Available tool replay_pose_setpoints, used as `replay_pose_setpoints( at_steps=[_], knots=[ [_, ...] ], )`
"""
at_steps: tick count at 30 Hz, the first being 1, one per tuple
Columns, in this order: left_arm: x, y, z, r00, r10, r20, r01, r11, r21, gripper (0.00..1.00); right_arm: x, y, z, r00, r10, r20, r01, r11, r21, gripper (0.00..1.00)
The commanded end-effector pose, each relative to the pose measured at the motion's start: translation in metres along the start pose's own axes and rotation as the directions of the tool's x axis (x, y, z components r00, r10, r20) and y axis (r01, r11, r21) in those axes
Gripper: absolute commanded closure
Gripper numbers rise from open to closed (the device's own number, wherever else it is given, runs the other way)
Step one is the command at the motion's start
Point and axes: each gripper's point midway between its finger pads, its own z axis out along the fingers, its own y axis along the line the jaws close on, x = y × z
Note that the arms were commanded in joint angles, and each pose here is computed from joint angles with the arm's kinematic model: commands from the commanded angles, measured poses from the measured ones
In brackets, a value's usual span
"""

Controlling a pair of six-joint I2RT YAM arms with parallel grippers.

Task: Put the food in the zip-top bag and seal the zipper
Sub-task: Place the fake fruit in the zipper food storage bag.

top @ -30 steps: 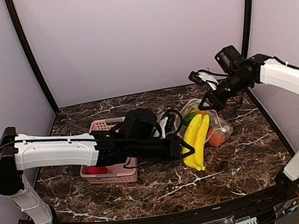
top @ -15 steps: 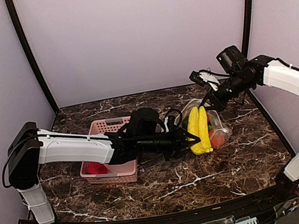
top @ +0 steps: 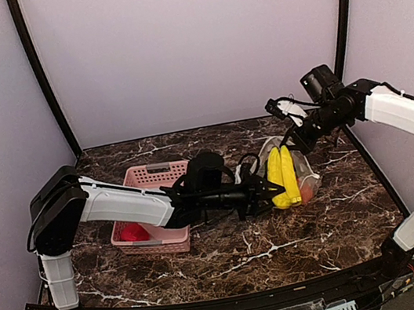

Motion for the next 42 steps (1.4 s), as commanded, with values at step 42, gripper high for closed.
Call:
replay_pose_setpoints(
  at_steps=[42],
  knots=[
    [-0.104,-0.014,-0.009,0.903,-0.100,0.417,0.113,0.994,-0.007,0.94,-0.020,0.069,-0.016,0.995,0.001,0.101,0.032,0.946,-0.323,1.00]
  ],
)
